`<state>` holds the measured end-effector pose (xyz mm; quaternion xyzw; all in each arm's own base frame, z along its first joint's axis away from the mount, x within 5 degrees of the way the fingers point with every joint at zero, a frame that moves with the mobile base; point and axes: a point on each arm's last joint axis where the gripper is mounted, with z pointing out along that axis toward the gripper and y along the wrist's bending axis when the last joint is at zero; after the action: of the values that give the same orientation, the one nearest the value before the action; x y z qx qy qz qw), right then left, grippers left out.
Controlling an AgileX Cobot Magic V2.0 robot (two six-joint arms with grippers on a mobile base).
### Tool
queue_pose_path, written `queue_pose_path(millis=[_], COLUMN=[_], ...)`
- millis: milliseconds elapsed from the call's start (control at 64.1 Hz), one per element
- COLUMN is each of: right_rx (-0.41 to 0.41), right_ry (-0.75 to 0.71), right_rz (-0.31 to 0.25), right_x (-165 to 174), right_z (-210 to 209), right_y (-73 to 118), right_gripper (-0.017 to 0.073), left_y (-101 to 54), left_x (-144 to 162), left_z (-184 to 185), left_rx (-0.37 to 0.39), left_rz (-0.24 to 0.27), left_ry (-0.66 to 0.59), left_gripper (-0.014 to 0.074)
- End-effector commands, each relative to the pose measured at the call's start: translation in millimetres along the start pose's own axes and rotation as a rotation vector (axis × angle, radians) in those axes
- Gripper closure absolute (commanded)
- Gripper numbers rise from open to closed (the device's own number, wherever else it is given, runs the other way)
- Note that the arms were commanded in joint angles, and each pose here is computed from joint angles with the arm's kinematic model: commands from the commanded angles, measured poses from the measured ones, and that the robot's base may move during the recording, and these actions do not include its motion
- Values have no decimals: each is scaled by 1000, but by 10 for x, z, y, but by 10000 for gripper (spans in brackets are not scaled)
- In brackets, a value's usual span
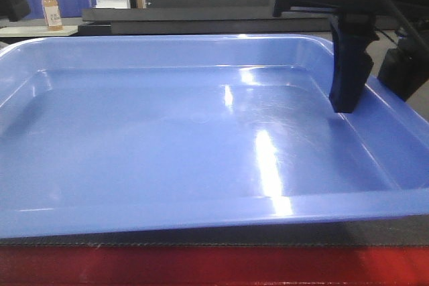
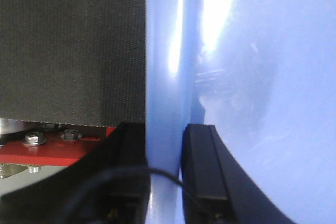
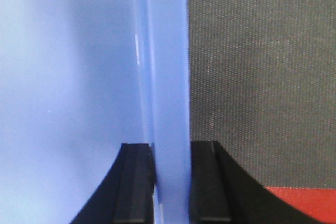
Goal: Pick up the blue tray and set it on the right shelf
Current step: 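Hold the tray with both grippers while driving to the shelf rack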
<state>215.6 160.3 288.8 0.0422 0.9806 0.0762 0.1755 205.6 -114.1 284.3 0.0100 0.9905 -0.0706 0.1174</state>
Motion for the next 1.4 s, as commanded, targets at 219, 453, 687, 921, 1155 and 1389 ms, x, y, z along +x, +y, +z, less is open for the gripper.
queue_pose_path(millis=[219,453,687,921,1155,1389], right_rx=[-78,-78,-78,-78,-78,-78], right_ry=[-94,-94,-94,-94,-94,-94], right_rz=[11,11,11,11,11,11], right_x=[-79,-79,-79,-79,-79,-79], right_z=[-188,-188,-188,-188,-188,-188], right_y=[36,36,36,36,36,36], right_gripper=[330,330,330,330,330,330], left_y=[-51,-51,-56,-64,-64,-64], left_x=[-9,-9,-5,2,2,2], left_z=[-131,-131,-131,-131,-131,-131], left_rx=[42,42,47,56,56,56], left_rz=[0,0,-4,-9,-9,-9], left_ry=[-38,-38,-33,-26,-26,-26], left_gripper=[552,552,552,552,552,552])
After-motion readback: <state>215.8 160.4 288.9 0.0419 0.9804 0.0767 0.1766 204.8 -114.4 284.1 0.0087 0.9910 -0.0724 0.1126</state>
